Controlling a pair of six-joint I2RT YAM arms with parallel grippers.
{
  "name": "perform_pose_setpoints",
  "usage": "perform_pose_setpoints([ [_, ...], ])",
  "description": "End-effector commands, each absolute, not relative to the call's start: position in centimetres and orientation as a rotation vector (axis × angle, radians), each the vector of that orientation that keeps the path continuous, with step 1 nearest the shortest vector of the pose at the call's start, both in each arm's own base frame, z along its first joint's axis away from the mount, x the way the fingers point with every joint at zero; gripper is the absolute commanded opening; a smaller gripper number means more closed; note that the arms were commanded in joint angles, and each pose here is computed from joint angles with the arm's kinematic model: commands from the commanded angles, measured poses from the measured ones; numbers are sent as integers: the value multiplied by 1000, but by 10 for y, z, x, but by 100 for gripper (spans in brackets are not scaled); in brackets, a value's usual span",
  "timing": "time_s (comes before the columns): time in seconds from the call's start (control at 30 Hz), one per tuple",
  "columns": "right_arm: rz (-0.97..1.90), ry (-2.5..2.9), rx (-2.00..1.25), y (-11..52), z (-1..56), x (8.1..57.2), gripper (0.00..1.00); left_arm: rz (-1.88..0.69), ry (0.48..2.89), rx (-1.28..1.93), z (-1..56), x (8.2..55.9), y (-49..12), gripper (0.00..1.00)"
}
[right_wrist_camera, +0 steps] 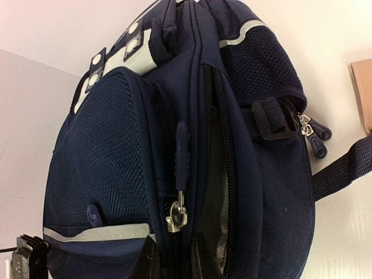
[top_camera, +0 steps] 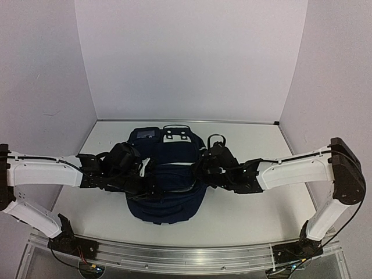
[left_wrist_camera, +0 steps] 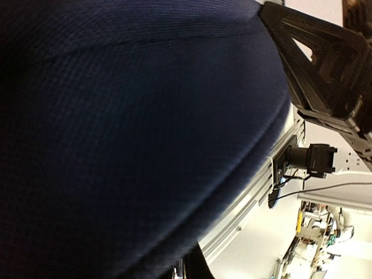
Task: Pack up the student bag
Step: Zip the student bag at the center of the board.
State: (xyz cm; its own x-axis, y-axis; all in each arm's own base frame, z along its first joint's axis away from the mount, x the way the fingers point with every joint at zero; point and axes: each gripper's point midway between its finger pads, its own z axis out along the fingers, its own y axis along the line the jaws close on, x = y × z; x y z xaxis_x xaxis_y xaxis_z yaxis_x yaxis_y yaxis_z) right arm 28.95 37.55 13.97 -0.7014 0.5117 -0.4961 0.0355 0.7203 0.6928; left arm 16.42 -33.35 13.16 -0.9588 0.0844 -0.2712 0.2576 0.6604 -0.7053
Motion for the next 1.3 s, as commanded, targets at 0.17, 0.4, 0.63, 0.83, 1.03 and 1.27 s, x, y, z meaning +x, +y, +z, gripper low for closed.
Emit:
perform_pose_setpoints([
  [0.17,855,2131,300,360,198,285,23,-1186,2617,144,174,168,-314,53],
  [0.4,803,2214,32,359,214,233,60,-1094,2726,-108,169,173,-247,55],
  [0.63,893,2267,-282,415,215,172,57,-1051,2721,-208,162,178,-226,62],
  [0.83,942,2317,-419,460,186,153,36,-1141,2647,-256,151,193,-239,59],
  [1.03,896,2324,-392,470,168,161,36,-1142,2601,-304,146,201,-238,58],
  [1.27,822,2322,-336,476,155,174,36,-1129,2610,-340,136,201,-234,51],
])
